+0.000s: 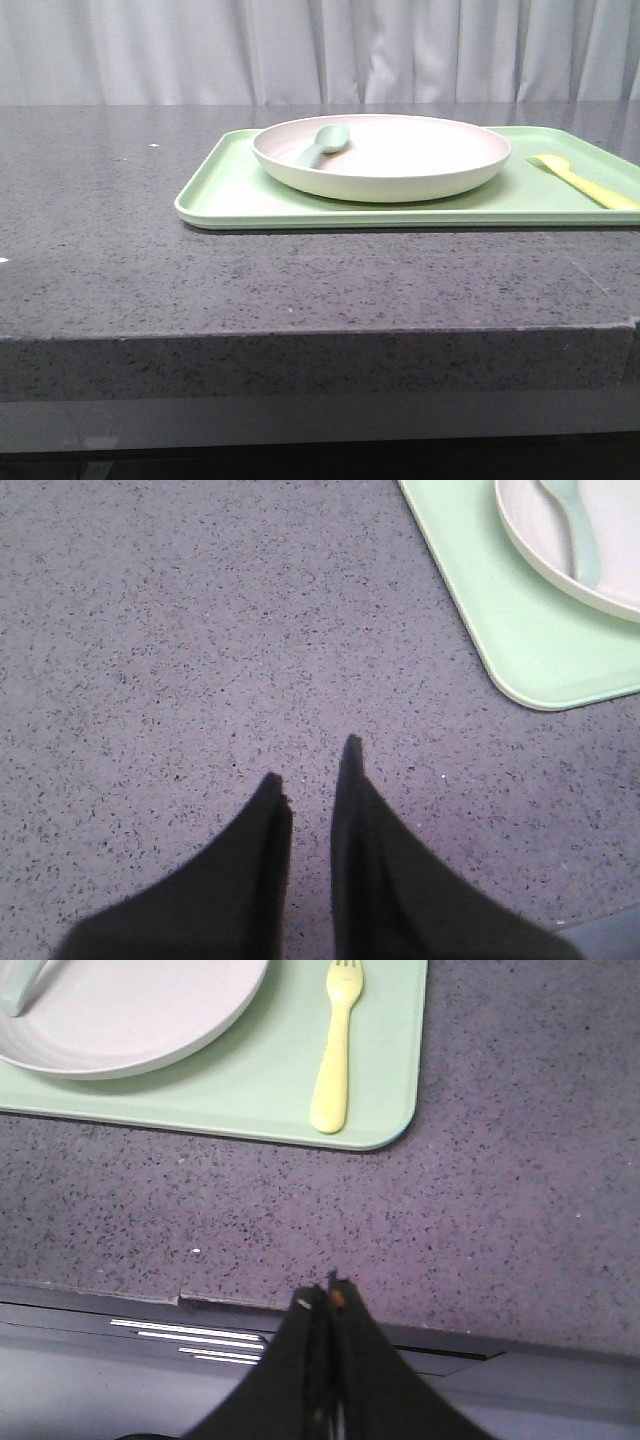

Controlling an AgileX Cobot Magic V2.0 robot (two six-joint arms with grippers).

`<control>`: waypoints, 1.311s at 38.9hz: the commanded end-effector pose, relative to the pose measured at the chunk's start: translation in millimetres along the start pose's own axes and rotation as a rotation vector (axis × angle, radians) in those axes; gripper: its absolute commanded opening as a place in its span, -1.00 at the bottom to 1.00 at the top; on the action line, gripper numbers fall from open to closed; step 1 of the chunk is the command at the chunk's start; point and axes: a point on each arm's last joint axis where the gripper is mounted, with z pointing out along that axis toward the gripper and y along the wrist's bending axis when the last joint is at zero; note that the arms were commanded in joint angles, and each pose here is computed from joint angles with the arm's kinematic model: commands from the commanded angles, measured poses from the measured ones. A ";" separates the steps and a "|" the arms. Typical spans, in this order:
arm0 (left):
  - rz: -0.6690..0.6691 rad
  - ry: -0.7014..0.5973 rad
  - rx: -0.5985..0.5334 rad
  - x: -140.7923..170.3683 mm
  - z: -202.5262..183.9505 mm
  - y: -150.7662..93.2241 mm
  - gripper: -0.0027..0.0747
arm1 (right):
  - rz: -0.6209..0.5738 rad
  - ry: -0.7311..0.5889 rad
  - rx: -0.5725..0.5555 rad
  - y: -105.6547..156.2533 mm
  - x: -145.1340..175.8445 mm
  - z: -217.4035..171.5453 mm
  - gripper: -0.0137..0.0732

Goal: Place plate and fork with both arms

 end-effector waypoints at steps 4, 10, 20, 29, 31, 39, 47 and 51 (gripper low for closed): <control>0.000 -0.093 0.020 -12.3 -6.6 -1.6 -0.98 | -0.009 -0.077 -0.004 0.9 -9.8 -5.4 -0.92; 0.000 -0.095 0.020 -12.5 -6.6 -1.7 -0.98 | -0.009 -0.076 -0.004 0.9 -9.7 -5.4 -0.92; 0.003 -0.101 0.020 -12.5 -5.9 -1.7 -0.98 | -0.009 -0.076 -0.004 0.9 -9.7 -5.4 -0.92; -0.120 -0.276 -0.052 6.1 -30.5 20.1 -0.98 | -0.009 -0.075 -0.004 0.9 -9.6 -5.3 -0.92; -0.168 -0.301 -0.092 18.1 -38.5 26.5 -0.98 | -0.009 -0.075 -0.004 0.9 -9.6 -5.3 -0.92; -0.284 -0.454 -0.153 68.4 -46.0 30.2 -0.98 | -0.009 -0.075 -0.004 0.9 -9.6 -5.3 -0.92; -0.225 -0.589 -0.165 109.0 -29.2 25.4 -0.98 | -0.009 -0.075 -0.004 0.9 -9.6 -5.3 -0.92; -0.211 -0.674 -0.189 128.4 -17.3 25.6 -0.98 | -0.009 -0.075 -0.004 0.9 -9.6 -5.3 -0.92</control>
